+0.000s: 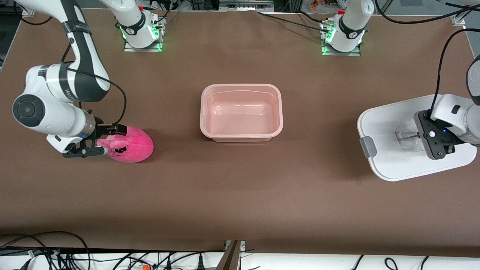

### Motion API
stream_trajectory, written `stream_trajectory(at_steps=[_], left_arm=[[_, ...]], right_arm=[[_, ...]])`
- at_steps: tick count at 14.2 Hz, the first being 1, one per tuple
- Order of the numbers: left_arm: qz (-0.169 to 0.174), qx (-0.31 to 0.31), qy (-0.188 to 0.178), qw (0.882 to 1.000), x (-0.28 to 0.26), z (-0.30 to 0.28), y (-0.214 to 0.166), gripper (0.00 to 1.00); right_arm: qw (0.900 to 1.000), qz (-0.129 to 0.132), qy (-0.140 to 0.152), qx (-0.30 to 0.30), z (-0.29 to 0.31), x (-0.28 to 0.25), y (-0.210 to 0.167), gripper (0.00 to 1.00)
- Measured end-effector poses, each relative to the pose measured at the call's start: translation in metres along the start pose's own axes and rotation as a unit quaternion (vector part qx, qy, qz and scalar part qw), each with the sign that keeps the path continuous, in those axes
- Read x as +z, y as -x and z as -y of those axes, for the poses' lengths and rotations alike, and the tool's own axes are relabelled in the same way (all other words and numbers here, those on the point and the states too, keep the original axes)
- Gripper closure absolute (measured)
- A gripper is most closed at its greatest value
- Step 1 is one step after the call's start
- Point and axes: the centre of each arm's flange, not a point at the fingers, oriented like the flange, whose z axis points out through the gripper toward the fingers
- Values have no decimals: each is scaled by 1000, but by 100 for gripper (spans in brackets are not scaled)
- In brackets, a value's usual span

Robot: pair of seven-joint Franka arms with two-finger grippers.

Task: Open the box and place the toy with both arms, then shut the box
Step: 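Reach the right gripper down to the pink plush toy, then grasp the pink plush toy with the right gripper and lift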

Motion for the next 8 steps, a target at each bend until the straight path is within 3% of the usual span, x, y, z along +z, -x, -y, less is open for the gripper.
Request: stream_trajectory(at_steps=[4, 8], left_arm=[[0, 0, 0, 1000, 0, 0, 0, 93], [0, 0, 0, 1000, 0, 0, 0, 93]], right_arm=[[999, -17, -21, 17, -3, 33, 10, 0], [999, -36, -23, 21, -3, 47, 3, 8]])
